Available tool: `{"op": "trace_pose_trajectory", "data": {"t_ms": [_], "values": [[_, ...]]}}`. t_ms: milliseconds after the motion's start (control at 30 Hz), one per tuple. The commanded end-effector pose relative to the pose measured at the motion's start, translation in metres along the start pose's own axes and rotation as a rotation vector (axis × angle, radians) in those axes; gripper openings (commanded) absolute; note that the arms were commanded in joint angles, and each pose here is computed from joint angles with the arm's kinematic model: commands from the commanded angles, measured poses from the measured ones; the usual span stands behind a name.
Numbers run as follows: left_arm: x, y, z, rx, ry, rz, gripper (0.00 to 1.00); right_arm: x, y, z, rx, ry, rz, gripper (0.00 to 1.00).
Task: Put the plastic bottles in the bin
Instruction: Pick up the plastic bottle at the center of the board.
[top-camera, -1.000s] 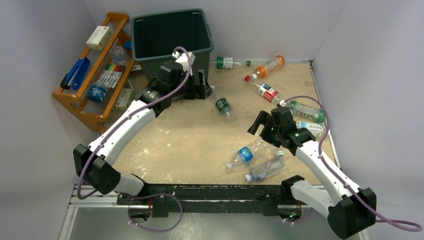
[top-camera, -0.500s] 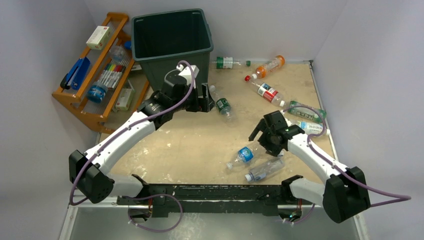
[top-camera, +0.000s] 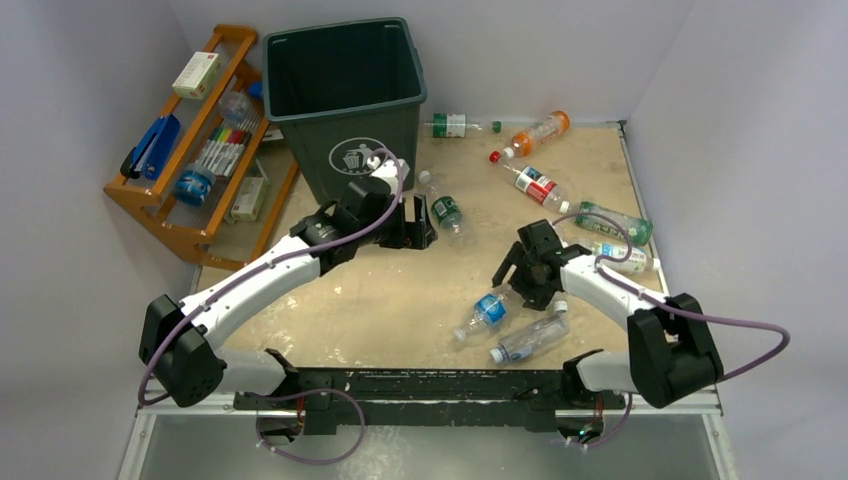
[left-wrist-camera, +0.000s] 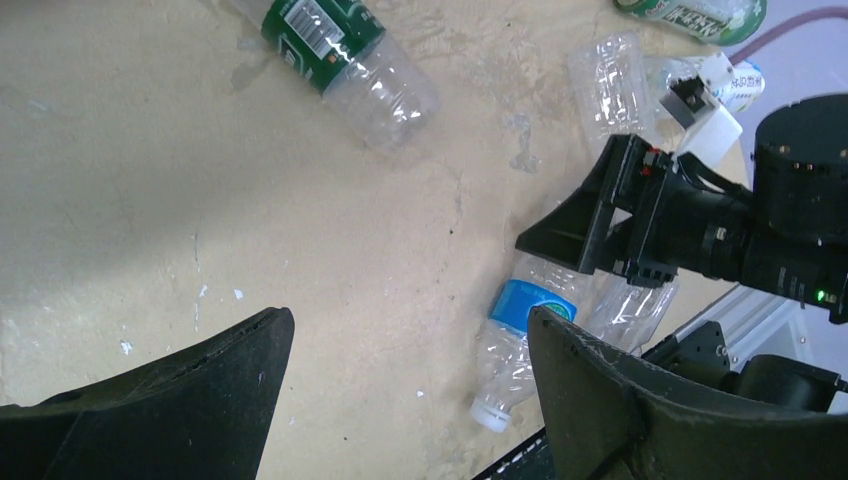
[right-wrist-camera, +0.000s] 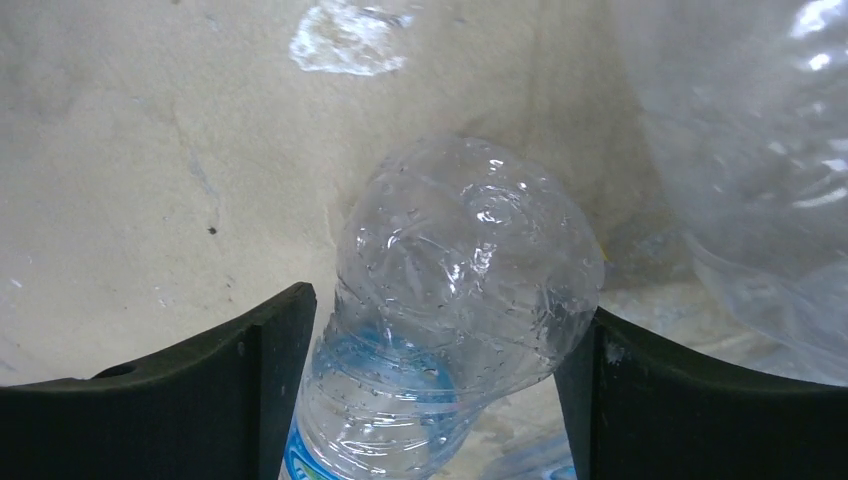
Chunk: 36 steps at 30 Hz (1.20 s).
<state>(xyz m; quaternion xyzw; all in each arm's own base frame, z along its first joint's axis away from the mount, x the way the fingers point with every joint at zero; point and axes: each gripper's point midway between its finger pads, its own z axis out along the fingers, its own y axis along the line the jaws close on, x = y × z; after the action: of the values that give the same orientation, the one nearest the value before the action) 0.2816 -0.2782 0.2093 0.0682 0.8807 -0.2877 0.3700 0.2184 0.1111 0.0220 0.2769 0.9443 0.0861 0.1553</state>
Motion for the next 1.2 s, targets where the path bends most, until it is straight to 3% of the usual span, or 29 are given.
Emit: {"op": "trace_pose_trajectory", "data": {"t_ms": [0, 233, 500, 633, 867, 1167], "values": [[-0.007, -0.016, -0.012, 0.049, -0.046, -0.005, 0.87, -0.008, 0.02, 0.007, -0.057, 0.008, -0.069, 0.81], [0.007, -0.011, -0.018, 0.041, -0.024, -0.016, 0.86, -0.015, 0.029, 0.002, -0.08, 0.006, -0.142, 0.75], [0.052, -0.01, -0.031, 0.076, 0.006, -0.083, 0.86, -0.05, 0.073, -0.015, -0.305, -0.204, -0.244, 0.65], [0.059, -0.014, -0.054, 0.102, 0.027, -0.086, 0.86, -0.049, 0.091, -0.021, -0.383, -0.188, -0.278, 0.58], [0.073, -0.016, -0.083, 0.16, 0.056, -0.129, 0.87, -0.053, 0.113, -0.045, -0.453, -0.195, -0.335, 0.56], [0.082, -0.029, -0.098, 0.278, 0.086, -0.047, 0.88, -0.06, 0.141, -0.114, -0.577, -0.276, -0.376, 0.54]]}}
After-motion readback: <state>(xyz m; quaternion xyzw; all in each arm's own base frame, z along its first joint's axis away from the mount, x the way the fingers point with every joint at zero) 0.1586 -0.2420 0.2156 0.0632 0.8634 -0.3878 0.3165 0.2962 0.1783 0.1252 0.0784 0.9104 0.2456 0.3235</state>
